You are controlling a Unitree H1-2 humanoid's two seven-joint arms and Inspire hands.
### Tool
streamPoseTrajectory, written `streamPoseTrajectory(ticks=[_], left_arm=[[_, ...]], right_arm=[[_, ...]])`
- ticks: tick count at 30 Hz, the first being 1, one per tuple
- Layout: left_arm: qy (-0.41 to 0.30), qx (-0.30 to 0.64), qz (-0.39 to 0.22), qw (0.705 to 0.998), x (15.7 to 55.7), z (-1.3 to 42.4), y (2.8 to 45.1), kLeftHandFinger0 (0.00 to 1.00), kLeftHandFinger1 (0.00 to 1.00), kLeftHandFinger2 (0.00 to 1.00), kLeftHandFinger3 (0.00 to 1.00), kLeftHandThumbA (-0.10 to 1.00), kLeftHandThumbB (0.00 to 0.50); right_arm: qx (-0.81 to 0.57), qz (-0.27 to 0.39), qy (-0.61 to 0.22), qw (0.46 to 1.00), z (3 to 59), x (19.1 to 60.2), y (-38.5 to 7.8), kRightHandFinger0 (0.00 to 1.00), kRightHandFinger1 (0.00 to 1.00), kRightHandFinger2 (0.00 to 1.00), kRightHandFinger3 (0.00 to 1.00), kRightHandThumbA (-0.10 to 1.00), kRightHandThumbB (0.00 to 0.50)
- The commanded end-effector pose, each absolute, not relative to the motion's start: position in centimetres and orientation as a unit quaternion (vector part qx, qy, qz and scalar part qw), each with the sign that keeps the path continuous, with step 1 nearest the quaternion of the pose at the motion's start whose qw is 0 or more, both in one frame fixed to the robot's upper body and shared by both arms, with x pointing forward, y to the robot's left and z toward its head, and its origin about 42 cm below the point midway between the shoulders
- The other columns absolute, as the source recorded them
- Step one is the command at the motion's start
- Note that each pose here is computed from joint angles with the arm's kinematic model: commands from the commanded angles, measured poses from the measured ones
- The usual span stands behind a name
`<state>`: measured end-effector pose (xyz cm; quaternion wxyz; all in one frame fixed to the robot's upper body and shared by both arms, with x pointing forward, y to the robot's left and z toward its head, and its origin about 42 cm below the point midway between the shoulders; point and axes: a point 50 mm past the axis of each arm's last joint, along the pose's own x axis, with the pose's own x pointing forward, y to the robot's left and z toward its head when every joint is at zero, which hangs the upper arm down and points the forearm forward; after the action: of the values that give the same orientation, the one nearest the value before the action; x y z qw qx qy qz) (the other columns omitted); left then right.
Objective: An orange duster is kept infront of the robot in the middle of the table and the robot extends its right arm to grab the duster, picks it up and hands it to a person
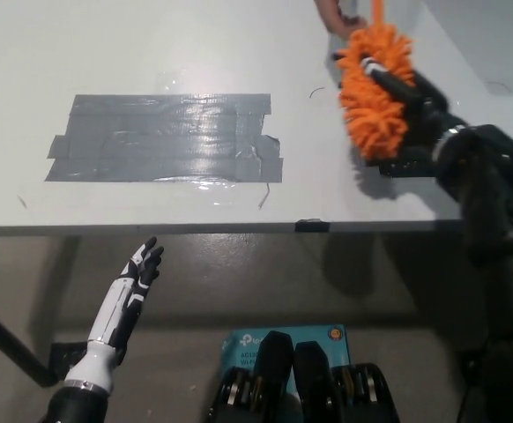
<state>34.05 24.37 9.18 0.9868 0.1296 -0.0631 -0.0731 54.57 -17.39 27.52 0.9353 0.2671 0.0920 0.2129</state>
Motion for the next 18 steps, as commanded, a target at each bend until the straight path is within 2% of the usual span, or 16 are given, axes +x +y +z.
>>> streamPoseTrajectory(ticks=[1, 4, 10, 14, 18], left_arm=[[-0.105, 0.138, -0.072, 0.982, 34.7, 11.2, 25.0, 1.00, 1.00, 1.00, 1.00, 0.99, 0.199], [-0.104, 0.136, -0.072, 0.983, 34.7, 11.1, 25.0, 1.00, 1.00, 1.00, 1.00, 0.99, 0.203], [-0.105, 0.138, -0.072, 0.982, 34.7, 11.2, 25.0, 1.00, 1.00, 1.00, 1.00, 0.98, 0.196], [-0.105, 0.141, -0.073, 0.982, 34.9, 11.3, 24.9, 1.00, 1.00, 1.00, 1.00, 0.98, 0.196], [-0.107, 0.138, -0.073, 0.982, 35.1, 11.4, 25.0, 1.00, 1.00, 1.00, 1.00, 0.98, 0.204]], right_arm=[[0.287, 0.265, 0.077, 0.917, 31.5, 55.8, -14.6, 0.00, 0.32, 0.69, 1.00, -0.10, 0.162], [0.290, 0.269, 0.088, 0.914, 31.1, 55.9, -13.9, 0.00, 0.33, 0.71, 1.00, -0.10, 0.158], [0.287, 0.271, 0.115, 0.912, 29.9, 56.0, -12.7, 0.00, 0.28, 0.65, 1.00, -0.10, 0.185], [0.277, 0.277, 0.128, 0.911, 29.3, 56.0, -12.4, 0.00, 0.25, 0.58, 0.92, -0.10, 0.187], [0.288, 0.274, 0.137, 0.907, 29.0, 56.1, -12.1, 0.00, 0.22, 0.57, 0.93, -0.10, 0.197]])
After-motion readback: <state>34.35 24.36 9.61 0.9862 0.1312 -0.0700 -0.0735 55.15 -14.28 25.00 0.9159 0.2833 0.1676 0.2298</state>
